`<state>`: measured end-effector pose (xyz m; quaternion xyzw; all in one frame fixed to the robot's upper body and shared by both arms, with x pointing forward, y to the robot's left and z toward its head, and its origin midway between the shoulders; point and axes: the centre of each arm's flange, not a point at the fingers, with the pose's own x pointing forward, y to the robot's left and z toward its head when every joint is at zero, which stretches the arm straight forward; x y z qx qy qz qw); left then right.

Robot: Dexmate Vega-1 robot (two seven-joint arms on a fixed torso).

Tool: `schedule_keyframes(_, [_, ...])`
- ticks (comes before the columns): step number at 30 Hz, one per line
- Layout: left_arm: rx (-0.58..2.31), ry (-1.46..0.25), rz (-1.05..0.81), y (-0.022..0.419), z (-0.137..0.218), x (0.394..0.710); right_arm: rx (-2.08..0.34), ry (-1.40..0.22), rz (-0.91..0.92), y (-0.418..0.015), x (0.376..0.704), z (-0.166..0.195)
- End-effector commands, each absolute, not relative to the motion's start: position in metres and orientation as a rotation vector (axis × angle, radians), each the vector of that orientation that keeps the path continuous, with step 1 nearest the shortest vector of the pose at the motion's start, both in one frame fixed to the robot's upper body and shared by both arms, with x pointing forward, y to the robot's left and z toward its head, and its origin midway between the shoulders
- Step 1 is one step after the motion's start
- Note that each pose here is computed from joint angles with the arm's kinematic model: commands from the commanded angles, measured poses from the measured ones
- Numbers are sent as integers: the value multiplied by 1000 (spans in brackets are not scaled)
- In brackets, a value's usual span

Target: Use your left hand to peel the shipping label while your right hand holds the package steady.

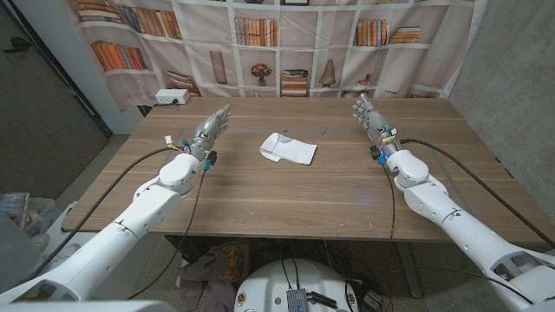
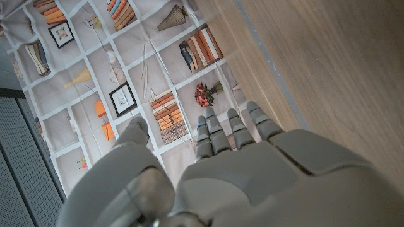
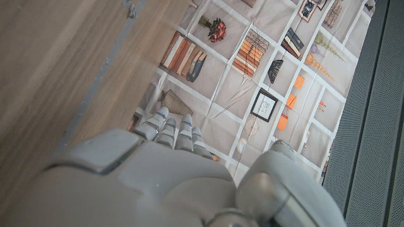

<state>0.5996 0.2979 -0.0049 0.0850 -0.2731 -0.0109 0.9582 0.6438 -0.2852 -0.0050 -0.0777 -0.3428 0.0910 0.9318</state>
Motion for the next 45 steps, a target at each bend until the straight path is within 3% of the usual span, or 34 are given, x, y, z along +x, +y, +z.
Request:
schedule_keyframes(1, [347,-570,35,298,12,602,-182,-723,168,-292,642,1])
schedule_keyframes(7, [255,-598,52,295,9,608,-193,-726,174,-293,640,4])
schedule_keyframes(45, [712,-573,86,279,33,633,-243,-814,115,-303,634,21])
